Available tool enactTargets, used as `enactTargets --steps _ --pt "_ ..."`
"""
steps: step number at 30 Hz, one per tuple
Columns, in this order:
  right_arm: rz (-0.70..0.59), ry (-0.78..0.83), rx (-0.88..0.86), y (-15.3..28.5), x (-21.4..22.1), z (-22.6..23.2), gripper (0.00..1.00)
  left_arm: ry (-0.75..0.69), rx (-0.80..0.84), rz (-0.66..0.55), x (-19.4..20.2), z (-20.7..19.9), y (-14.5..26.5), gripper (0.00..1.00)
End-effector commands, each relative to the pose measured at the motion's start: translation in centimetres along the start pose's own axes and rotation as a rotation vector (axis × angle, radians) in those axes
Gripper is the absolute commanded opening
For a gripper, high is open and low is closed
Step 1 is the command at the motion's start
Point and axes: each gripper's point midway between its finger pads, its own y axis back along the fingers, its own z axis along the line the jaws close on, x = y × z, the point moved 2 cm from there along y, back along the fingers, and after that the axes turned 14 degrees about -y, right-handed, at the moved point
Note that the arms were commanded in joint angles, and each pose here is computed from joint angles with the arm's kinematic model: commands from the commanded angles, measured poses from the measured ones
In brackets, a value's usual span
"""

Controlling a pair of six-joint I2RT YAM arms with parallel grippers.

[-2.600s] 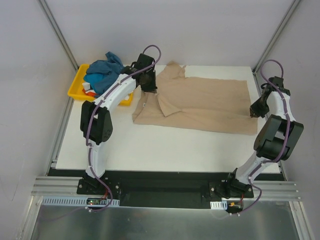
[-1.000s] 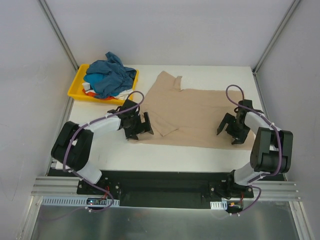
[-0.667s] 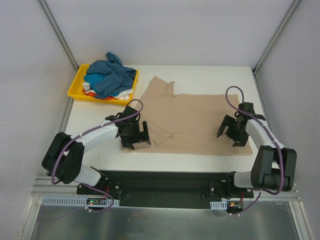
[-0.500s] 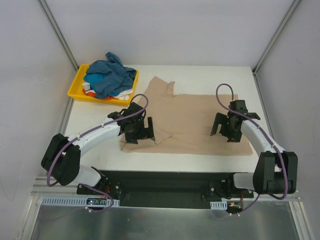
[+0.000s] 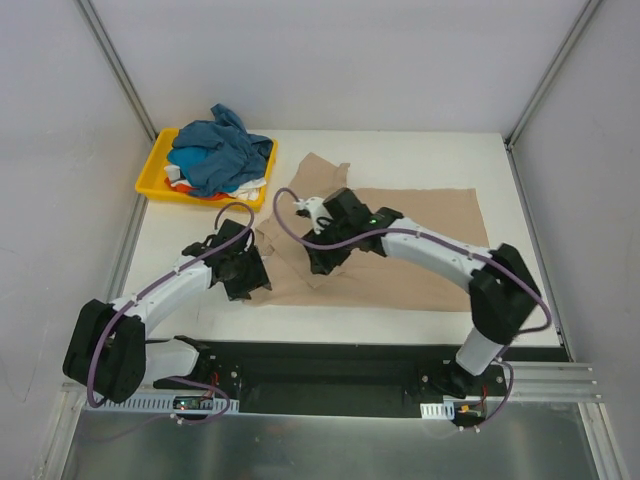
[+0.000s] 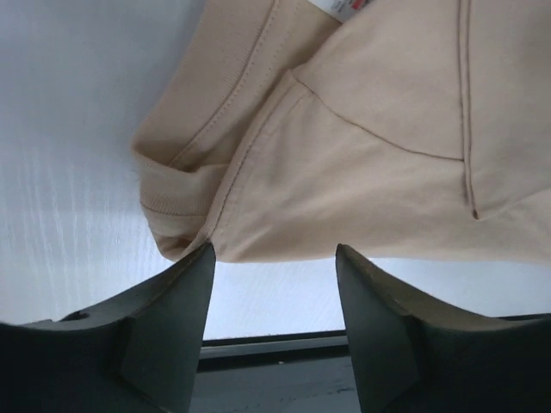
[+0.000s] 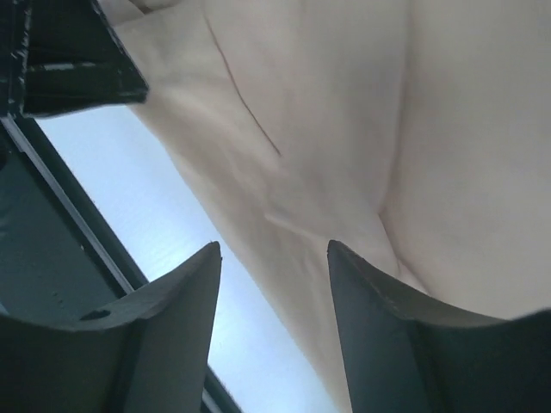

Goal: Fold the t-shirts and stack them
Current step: Fold the flattened tshirt in 1/3 of the way

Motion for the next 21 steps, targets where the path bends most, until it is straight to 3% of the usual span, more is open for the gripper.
enactTargets --steps 1,3,7,17,21 --pt "0.068 0.132 -0.108 -4.2 -1.3 2.8 0.54 0.053 0.094 -0.011 -0.6 -0.6 -0.6 0.49" --pt "0.099 0.131 -0.114 -5.8 -1.3 3.1 0.52 0.061 0.099 -0.014 -0.9 -0.5 -0.9 0.32" --pt "0.142 0.133 -0.084 -7.4 -0.5 2.6 0.5 0.071 0.058 0.003 -0.3 0.6 -1.7 0.14" --pt "0.241 0.123 0.008 -9.4 2.7 1.0 0.49 0.125 -0.046 0.135 2.7 3.4 -4.1 0.07" --pt "0.241 0.127 0.096 -9.8 2.8 -0.3 0.46 0.13 -0.056 0.135 2.9 3.7 -4.2 0.06"
